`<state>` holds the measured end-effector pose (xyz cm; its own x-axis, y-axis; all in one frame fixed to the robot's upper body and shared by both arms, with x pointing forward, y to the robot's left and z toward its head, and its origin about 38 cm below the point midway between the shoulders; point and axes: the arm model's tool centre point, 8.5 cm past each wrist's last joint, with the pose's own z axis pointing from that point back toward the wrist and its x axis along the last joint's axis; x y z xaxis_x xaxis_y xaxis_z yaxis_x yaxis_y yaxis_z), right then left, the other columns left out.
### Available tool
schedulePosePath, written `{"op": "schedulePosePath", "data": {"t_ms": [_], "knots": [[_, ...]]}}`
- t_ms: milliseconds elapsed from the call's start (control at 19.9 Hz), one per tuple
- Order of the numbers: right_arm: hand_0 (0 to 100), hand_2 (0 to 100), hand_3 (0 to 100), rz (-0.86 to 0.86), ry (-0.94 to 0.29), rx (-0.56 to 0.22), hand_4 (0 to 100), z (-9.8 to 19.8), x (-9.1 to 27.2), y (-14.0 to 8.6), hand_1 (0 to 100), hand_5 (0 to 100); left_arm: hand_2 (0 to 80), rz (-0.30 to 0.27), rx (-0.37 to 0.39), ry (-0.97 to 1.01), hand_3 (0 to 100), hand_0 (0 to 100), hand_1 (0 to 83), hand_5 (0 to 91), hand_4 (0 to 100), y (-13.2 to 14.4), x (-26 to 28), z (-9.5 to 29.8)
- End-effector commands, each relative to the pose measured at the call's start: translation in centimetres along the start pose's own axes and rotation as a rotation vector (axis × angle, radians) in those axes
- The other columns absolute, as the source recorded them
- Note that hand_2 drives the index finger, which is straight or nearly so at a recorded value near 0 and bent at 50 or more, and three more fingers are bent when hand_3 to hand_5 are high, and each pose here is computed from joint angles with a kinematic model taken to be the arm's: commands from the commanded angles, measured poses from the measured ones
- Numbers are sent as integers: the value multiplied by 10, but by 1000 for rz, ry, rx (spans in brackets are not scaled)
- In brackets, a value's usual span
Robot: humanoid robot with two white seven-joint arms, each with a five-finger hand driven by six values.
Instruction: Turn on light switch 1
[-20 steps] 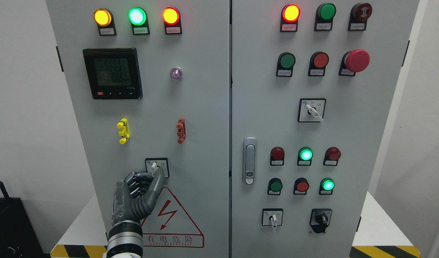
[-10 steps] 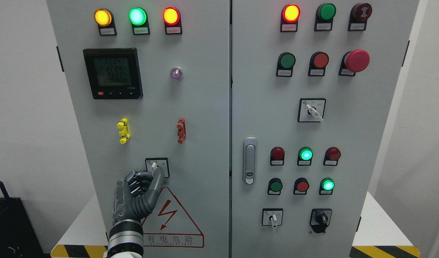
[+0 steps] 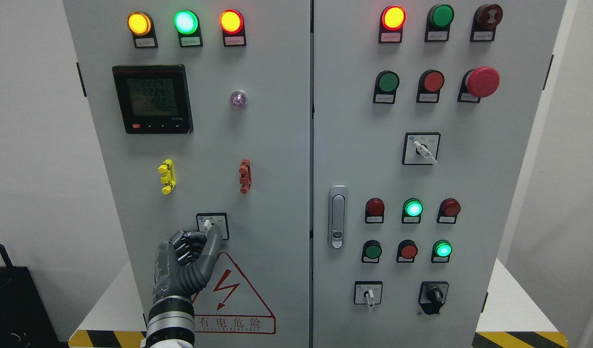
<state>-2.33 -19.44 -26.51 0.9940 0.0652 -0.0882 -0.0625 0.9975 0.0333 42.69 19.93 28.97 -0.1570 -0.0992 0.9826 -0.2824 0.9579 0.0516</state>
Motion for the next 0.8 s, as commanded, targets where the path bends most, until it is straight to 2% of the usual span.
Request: {"op": "schedulePosePath", "data": {"t_ms": [0, 501, 602, 752], "knots": [[303, 0, 0, 0, 0, 3, 0, 0, 0, 0, 0, 0, 598, 1, -9, 1, 810, 608, 575, 724, 848, -2, 0, 0], [303, 0, 0, 0, 0, 3, 0, 0, 0, 0, 0, 0, 596, 3, -9, 0, 807, 685, 466, 723, 848, -1, 0, 0], [303, 0, 0, 0, 0, 3, 0, 0, 0, 0, 0, 0, 596, 3, -10, 0, 807, 662, 444, 721, 848, -2, 0, 0], [303, 0, 0, 0, 0, 3, 0, 0, 0, 0, 0, 0, 596, 3, -10, 0, 807, 561, 396, 721, 848, -2, 0, 0]]}}
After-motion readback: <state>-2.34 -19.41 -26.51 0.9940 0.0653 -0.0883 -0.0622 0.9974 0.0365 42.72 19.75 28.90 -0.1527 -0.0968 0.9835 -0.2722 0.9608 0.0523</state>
